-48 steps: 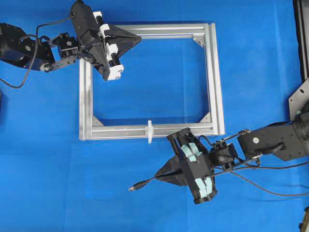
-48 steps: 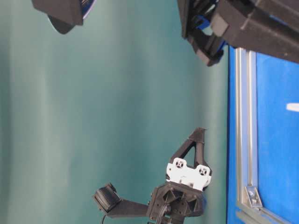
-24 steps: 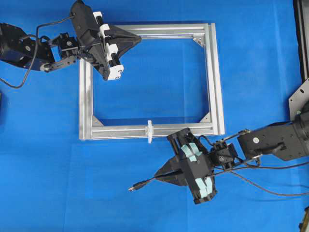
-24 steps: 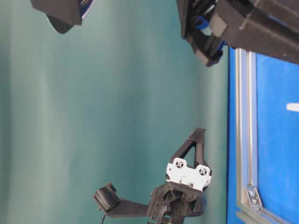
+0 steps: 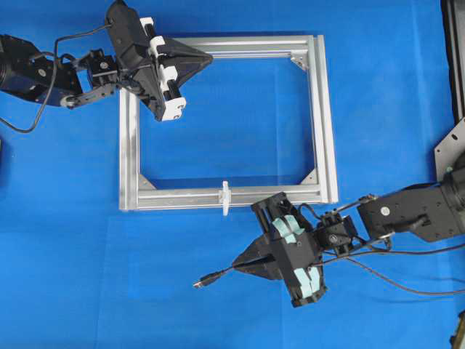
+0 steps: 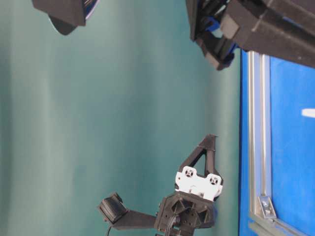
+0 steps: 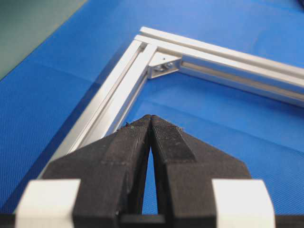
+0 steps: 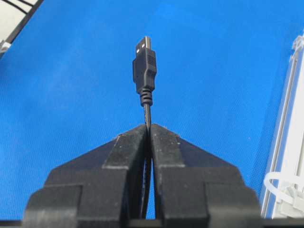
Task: Insert the wire through the string loop located in the center.
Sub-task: 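Lift the USB cable with the right gripper, plug pointing forward, then move the right gripper toward the white zip-tie loop on the frame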
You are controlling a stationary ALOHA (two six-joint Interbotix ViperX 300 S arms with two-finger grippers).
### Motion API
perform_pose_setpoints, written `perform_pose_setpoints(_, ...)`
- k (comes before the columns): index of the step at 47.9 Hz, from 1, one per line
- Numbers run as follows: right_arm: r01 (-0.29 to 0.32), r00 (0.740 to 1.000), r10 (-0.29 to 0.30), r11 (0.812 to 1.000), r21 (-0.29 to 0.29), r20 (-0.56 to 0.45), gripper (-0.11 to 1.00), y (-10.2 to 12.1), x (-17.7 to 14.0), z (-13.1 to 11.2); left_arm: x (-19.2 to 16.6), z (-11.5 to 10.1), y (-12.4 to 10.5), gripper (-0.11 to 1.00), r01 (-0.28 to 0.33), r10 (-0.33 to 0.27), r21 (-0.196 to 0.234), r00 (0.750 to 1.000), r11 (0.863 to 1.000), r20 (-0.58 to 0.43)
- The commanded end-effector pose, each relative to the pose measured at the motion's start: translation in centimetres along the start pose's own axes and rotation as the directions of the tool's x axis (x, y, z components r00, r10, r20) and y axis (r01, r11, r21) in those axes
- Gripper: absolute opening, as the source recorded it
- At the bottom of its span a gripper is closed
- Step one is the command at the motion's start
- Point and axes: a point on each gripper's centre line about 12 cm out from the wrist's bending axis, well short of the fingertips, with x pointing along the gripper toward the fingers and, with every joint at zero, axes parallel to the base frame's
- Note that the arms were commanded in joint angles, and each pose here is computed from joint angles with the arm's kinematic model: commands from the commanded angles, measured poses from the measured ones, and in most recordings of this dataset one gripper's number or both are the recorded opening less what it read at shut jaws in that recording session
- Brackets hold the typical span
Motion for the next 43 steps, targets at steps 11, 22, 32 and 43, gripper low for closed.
perform_pose_setpoints(11,-0.008,0.999,0.008,1.0,-0.003,0.049,-0.02,0.3,-0.5,1.5,0.0,1.6,-0.1,0.0,0.002,-0.002,-0.002,0.999,1.0,0.047)
perform_pose_setpoints(22,-0.003,1.0,0.003,1.0,0.013,0.029,-0.02,0.1,-2.2,0.0,0.0,1.6,-0.1,0.0,0.003,-0.003,-0.001,0.999,1.0,0.047)
perform_pose_setpoints(32,0.005,1.0,-0.005,0.999,0.034,0.004,-0.02,0.0,-4.6,-2.1,0.0,1.6,0.0,0.0,0.002,-0.002,-0.001,0.999,1.0,0.048)
perform_pose_setpoints(43,0.008,1.0,-0.007,0.999,0.044,-0.008,-0.02,0.0,-6.7,-3.6,0.0,1.6,-0.1,0.0,0.002,-0.002,-0.002,0.999,1.0,0.047)
